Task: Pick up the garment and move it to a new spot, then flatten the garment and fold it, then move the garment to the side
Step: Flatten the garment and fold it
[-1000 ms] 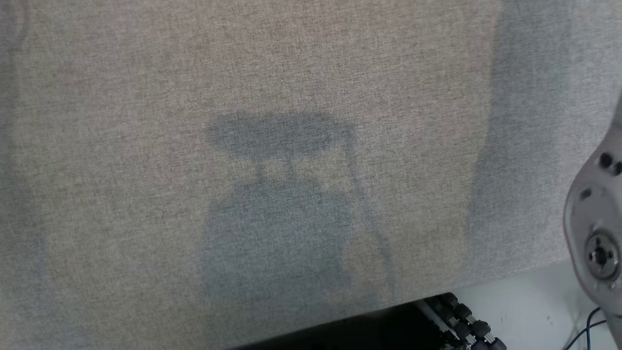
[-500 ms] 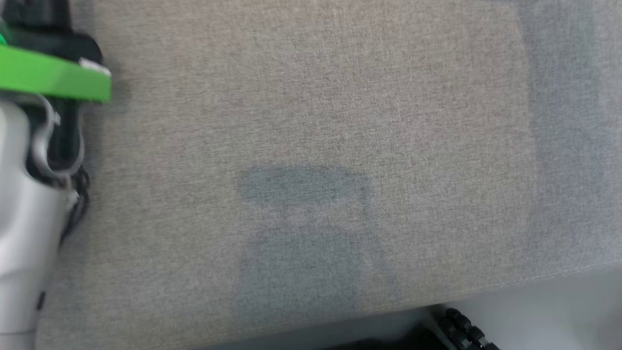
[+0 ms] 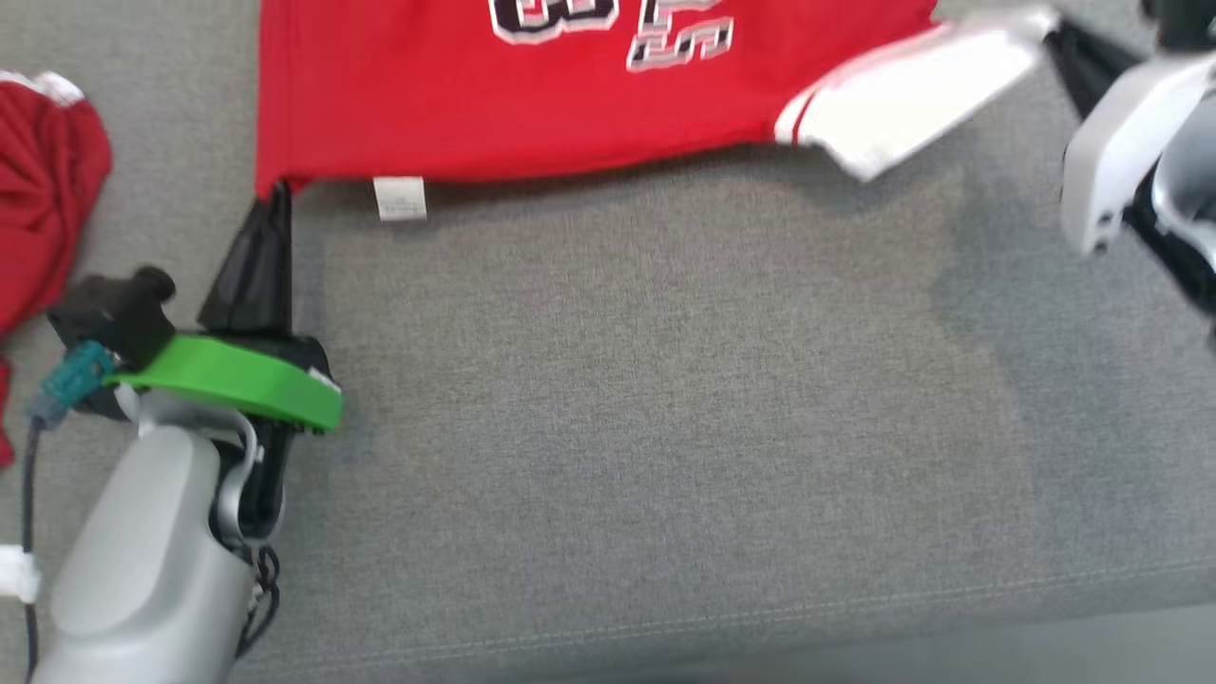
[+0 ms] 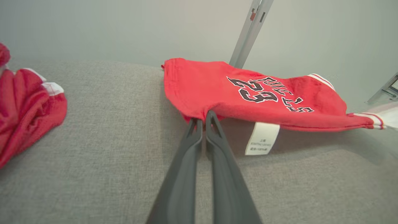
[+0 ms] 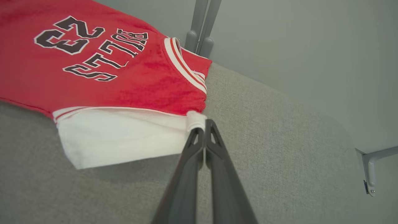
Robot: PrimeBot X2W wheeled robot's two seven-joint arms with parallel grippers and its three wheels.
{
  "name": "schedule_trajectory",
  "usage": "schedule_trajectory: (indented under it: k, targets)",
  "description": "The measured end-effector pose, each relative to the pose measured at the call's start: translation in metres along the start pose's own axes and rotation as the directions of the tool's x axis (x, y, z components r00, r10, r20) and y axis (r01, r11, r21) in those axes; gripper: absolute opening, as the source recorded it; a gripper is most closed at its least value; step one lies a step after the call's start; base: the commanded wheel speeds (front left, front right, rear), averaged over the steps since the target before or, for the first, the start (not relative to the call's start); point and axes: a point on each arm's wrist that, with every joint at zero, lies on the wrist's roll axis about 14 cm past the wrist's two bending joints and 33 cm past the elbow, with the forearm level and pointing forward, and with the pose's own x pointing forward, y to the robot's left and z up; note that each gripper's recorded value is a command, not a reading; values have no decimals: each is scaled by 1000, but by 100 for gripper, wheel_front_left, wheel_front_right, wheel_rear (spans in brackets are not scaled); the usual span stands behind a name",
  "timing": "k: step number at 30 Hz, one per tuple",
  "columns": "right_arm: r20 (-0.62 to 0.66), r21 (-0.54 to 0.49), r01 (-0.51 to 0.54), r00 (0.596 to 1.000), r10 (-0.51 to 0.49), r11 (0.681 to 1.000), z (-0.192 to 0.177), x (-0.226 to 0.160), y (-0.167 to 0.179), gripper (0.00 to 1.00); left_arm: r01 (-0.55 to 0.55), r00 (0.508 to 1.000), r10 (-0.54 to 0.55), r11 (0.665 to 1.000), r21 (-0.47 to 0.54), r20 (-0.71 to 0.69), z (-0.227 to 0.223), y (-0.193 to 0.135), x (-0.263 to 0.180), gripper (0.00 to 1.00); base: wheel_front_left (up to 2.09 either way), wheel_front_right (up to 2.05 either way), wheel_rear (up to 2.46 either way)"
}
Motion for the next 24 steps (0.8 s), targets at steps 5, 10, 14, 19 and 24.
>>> schedule_trajectory:
  k: [5,10,14,19,24]
  targets:
    - [-87,32,-13,996,16,999,-29,-41,11,0,-7,999,7,1000,8,-37,-6,-11,-31,0,0,0,0]
    - [-123,85,-11,992,21,996,-47,-80,21,0,-11,998,13,1000,28,-59,-8,-20,-56,0,0,0,0]
    - [-124,128,12,992,4,992,-55,-104,26,0,-29,996,34,998,64,-84,-14,-24,-75,0,0,0,0]
    - [-143,169,37,990,-13,985,-69,-129,32,0,-45,992,58,992,118,-111,-20,-25,-96,0,0,0,0]
    - [-170,182,60,985,-29,981,-82,-144,36,0,-45,987,67,987,155,-145,-28,-29,-113,0,0,0,0]
